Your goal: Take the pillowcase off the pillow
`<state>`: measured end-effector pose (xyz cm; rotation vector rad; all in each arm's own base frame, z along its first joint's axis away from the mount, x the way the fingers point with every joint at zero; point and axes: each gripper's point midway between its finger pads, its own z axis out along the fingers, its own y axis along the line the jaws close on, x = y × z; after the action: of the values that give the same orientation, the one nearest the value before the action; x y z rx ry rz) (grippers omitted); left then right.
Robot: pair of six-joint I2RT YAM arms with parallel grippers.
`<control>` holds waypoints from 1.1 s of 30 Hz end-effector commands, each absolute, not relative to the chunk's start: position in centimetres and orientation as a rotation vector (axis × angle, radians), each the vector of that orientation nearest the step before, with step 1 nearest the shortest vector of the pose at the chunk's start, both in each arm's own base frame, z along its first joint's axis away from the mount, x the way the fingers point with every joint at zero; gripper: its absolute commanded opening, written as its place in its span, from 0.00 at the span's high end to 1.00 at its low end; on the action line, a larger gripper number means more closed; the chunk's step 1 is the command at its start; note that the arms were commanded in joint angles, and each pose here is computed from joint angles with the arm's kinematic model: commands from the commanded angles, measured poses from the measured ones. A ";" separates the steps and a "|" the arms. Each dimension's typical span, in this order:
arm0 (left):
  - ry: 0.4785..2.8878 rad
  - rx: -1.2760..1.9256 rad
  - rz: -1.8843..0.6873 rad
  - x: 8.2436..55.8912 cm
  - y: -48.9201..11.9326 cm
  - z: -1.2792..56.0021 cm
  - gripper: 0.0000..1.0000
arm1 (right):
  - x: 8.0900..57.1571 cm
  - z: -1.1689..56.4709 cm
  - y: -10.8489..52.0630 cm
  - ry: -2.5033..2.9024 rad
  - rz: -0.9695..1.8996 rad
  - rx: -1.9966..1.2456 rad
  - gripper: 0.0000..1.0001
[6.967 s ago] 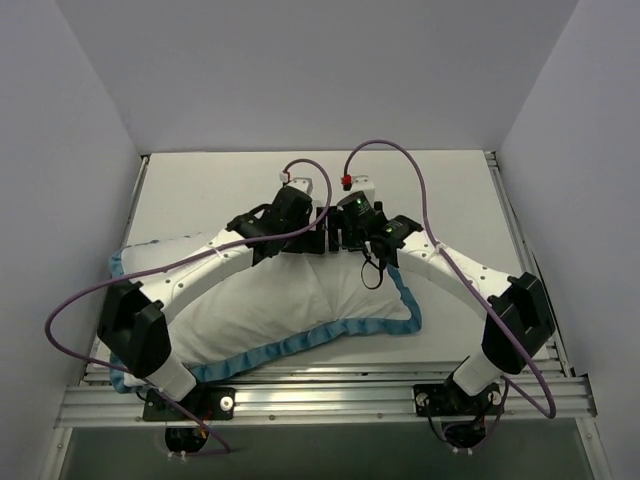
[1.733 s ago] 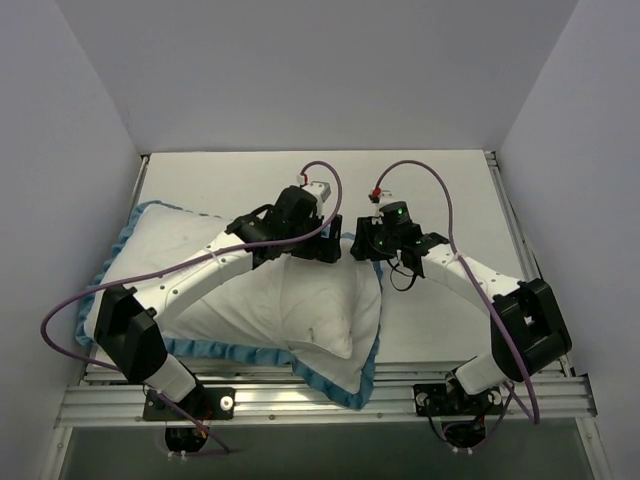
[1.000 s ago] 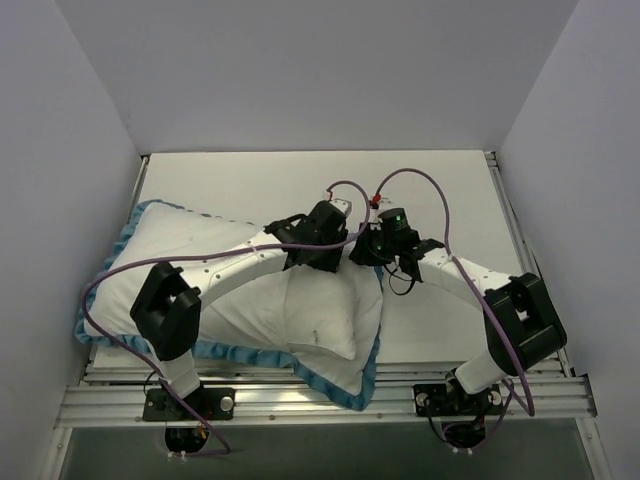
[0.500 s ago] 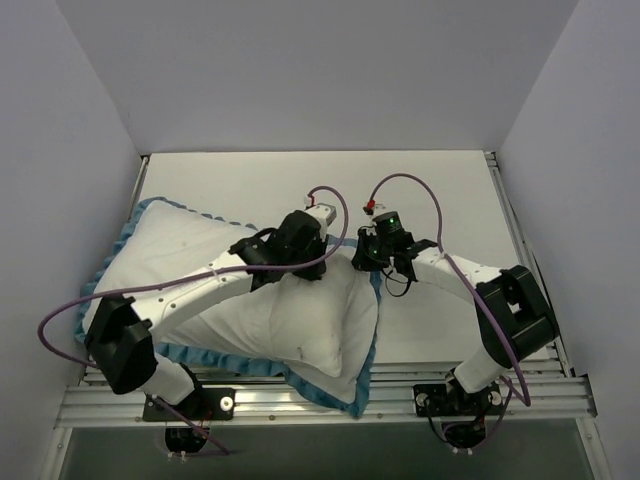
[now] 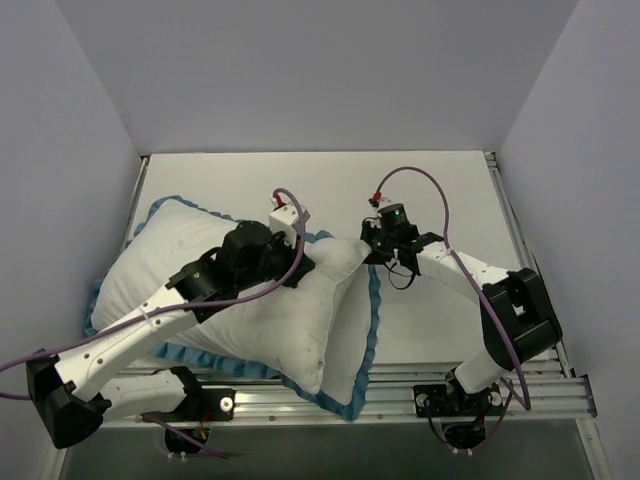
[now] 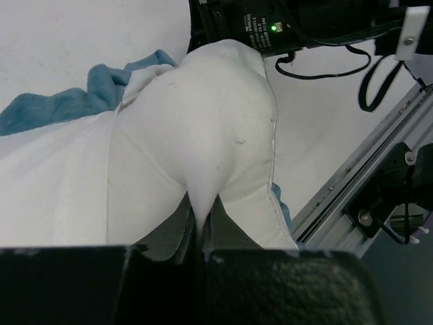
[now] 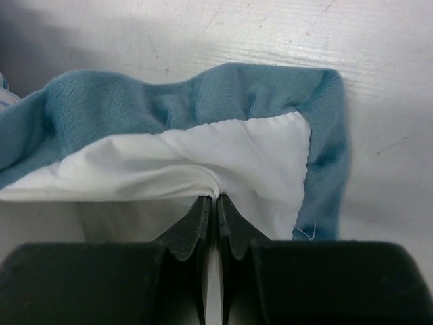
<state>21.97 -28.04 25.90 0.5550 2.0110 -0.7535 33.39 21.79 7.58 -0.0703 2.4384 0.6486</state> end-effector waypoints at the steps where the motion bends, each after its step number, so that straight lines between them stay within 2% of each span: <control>1: 1.813 0.524 -0.861 24.7 -31.6 31.4 0.98 | 34.3 9.3 18.1 2.390 0.507 0.014 1.00; 4: 1.794 0.498 -0.866 27.1 -34.2 32.6 0.90 | 34.4 12.6 17.5 2.321 0.495 0.027 0.87; 5: 1.799 0.486 -0.864 27.6 -34.6 32.9 0.81 | 33.7 13.7 16.9 2.317 0.481 0.034 0.77; 6: 1.841 0.469 -0.822 28.6 -34.8 31.9 0.76 | 33.8 14.5 16.1 2.295 0.444 0.050 0.73; 7: 1.824 0.451 -0.826 28.9 -35.0 33.2 0.73 | 33.8 15.3 15.5 2.282 0.419 0.063 0.71; 8: 1.830 0.436 -0.822 29.0 -34.9 33.4 0.69 | 33.5 16.1 14.9 2.283 0.389 0.070 0.63; 10: 1.838 0.364 -0.796 28.9 -33.6 33.9 0.42 | 33.1 17.8 13.9 2.252 0.339 0.072 0.52; 11: 1.842 0.329 -0.789 28.7 -33.0 34.0 0.26 | 32.6 18.7 13.6 2.242 0.338 0.064 0.42; 12: 1.842 0.295 -0.771 28.0 -31.4 34.7 0.06 | 32.4 19.2 13.5 2.233 0.338 0.055 0.37; 13: 1.854 0.231 -0.711 28.3 -29.7 34.6 0.00 | 32.1 19.6 13.4 2.225 0.340 0.045 0.33; 14: 1.878 0.189 -0.666 28.1 -28.4 34.0 0.06 | 31.6 20.4 13.7 2.209 0.370 0.026 0.28; 16: 1.950 0.072 -0.533 27.2 -24.2 32.6 0.06 | 30.8 21.4 15.0 2.191 0.459 -0.043 0.21; 21: 2.151 -0.244 -0.195 24.1 -14.4 26.0 0.06 | 28.4 23.0 19.9 2.145 0.611 -0.262 0.15; 24: 2.271 -0.404 -0.095 22.7 -10.7 20.8 0.06 | 26.5 21.5 23.7 2.177 0.649 -0.419 0.13; 27: 2.355 -0.459 -0.150 22.4 -10.3 16.2 0.06 | 25.4 19.3 25.8 2.210 0.651 -0.472 0.13; 31: 2.366 -0.504 -0.299 25.7 -11.7 13.5 0.06 | 24.6 16.9 26.7 2.245 0.629 -0.486 0.14; 33: 2.348 -0.419 -0.384 28.6 -14.2 13.2 0.06 | 24.4 16.0 26.6 2.269 0.601 -0.466 0.15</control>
<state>25.13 -10.53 13.25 -0.4881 2.3794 -0.1834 24.28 26.85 16.97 -0.5034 2.2584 0.6489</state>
